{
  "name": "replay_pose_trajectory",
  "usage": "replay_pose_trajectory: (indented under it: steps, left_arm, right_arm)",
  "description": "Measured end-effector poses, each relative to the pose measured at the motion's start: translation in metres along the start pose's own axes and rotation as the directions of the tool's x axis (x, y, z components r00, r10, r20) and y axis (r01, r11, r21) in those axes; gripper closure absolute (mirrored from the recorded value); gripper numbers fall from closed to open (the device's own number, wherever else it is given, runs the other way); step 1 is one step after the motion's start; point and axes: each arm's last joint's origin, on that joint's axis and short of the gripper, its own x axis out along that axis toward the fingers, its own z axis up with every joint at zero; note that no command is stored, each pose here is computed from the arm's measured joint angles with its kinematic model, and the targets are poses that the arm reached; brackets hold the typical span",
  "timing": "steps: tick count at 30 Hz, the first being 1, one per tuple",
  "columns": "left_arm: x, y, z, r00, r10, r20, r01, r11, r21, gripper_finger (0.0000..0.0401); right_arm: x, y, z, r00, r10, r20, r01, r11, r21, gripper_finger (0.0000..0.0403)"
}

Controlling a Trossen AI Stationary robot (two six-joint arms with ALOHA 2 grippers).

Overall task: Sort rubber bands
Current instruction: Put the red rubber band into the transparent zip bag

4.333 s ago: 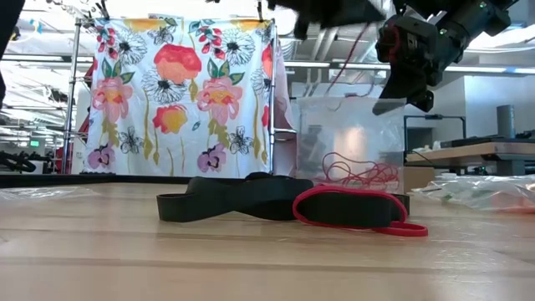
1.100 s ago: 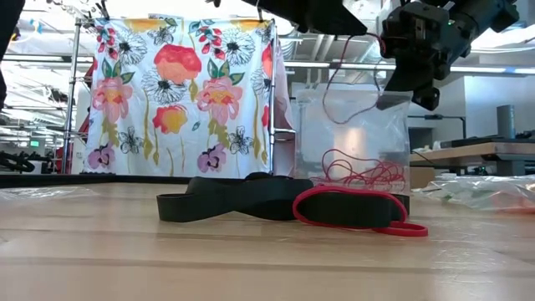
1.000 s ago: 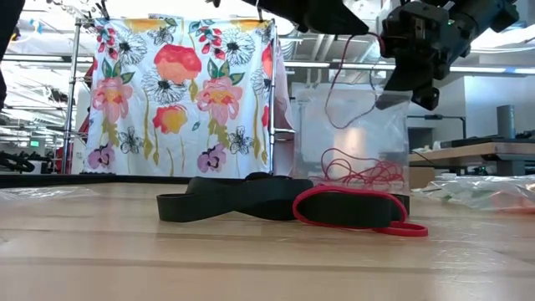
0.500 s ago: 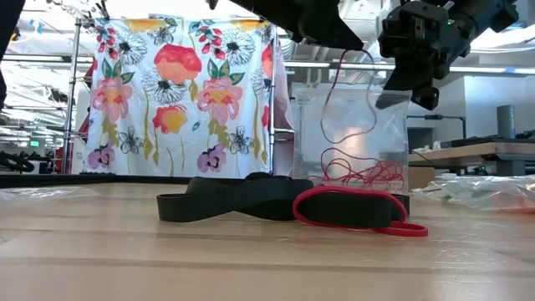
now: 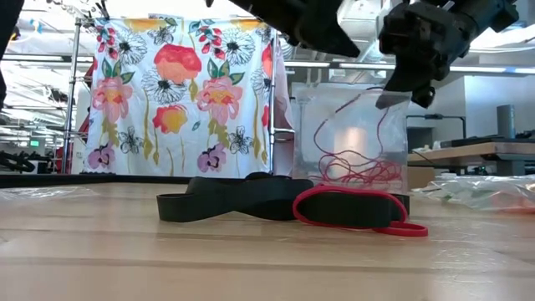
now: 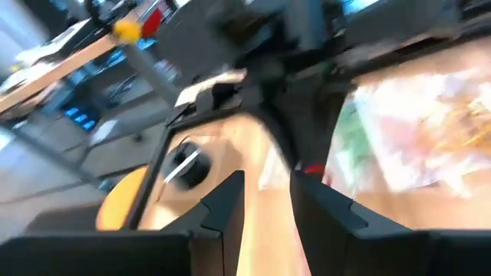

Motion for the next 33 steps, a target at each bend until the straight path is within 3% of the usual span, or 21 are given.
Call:
replay_pose_trajectory:
  steps: [2, 6, 9, 12, 14, 17, 19, 21, 22, 23, 25, 26, 29, 32, 33]
  left_arm:
    - [-0.008, -0.004, 0.002, 0.996, 0.064, -0.055, -0.063, 0.998, 0.025, 0.0297]
    - [-0.044, -0.012, 0.013, 0.973, 0.174, -0.153, -0.164, 0.984, 0.072, 0.0297]
    - [-0.072, -0.020, 0.022, 0.976, 0.132, -0.175, -0.124, 0.991, 0.056, 0.0297]
    - [-0.087, -0.030, 0.029, 0.984, 0.087, -0.153, -0.083, 0.996, 0.030, 0.0297]
    - [-0.090, -0.036, 0.030, 0.987, 0.074, -0.145, -0.069, 0.997, 0.040, 0.0297]
    - [-0.088, -0.041, 0.028, 0.986, 0.067, -0.154, -0.059, 0.997, 0.058, 0.0297]
    - [-0.087, -0.042, 0.023, 0.980, 0.065, -0.187, -0.055, 0.997, 0.057, 0.0297]
    - [-0.085, -0.040, 0.016, 0.969, 0.062, -0.240, -0.052, 0.998, 0.047, 0.0297]
    - [-0.084, -0.040, 0.012, 0.965, 0.046, -0.256, -0.039, 0.999, 0.031, 0.0297]
    - [-0.083, -0.041, 0.007, 0.963, 0.018, -0.270, -0.014, 1.000, 0.019, 0.0297]
    - [-0.080, -0.044, -0.004, 0.952, -0.060, -0.300, 0.061, 0.998, -0.007, 0.0297]
    - [-0.077, -0.044, -0.009, 0.946, -0.105, -0.308, 0.102, 0.994, -0.028, 0.0297]
    - [-0.068, -0.041, -0.024, 0.914, -0.271, -0.303, 0.248, 0.962, -0.112, 0.0297]
    - [-0.062, -0.040, -0.044, 0.865, -0.389, -0.318, 0.340, 0.919, -0.200, 0.0297]
    - [-0.061, -0.039, -0.051, 0.851, -0.412, -0.327, 0.352, 0.908, -0.227, 0.0297]
  right_arm:
    - [0.000, 0.000, 0.000, 1.000, -0.001, -0.002, 0.001, 0.995, -0.096, 0.0391]
    - [0.000, -0.004, 0.001, 1.000, -0.014, 0.003, 0.014, 0.997, -0.075, 0.0391]
    - [-0.001, -0.008, 0.008, 1.000, -0.009, 0.019, 0.007, 0.996, 0.090, 0.0391]
    - [-0.003, -0.003, 0.011, 0.997, 0.068, 0.024, -0.069, 0.996, 0.048, 0.0391]
    - [-0.002, -0.006, 0.010, 1.000, 0.021, 0.020, -0.022, 0.998, 0.066, 0.0391]
    - [-0.002, -0.012, 0.013, 0.997, -0.045, 0.064, 0.028, 0.968, 0.250, 0.0391]
    - [0.000, -0.010, 0.012, 0.999, -0.025, 0.048, 0.016, 0.984, 0.179, 0.0391]
    - [0.000, -0.013, 0.008, 0.999, -0.051, 0.008, 0.051, 0.997, -0.049, 0.0391]
    - [0.000, -0.015, 0.008, 0.997, -0.074, 0.006, 0.074, 0.993, -0.096, 0.0391]
    - [0.000, -0.016, 0.009, 0.996, -0.085, 0.018, 0.086, 0.994, -0.061, 0.0391]
    - [0.000, -0.015, 0.012, 0.996, -0.076, 0.045, 0.069, 0.989, 0.133, 0.0391]
    - [0.000, -0.014, 0.012, 0.997, -0.063, 0.047, 0.054, 0.985, 0.164, 0.0391]
    - [-0.001, -0.021, 0.014, 0.989, -0.134, 0.068, 0.133, 0.991, 0.016, 0.0391]
    - [-0.001, -0.023, 0.018, 0.985, -0.138, 0.103, 0.120, 0.979, 0.165, 0.0391]
    - [-0.001, -0.022, 0.018, 0.987, -0.126, 0.097, 0.109, 0.981, 0.162, 0.0391]
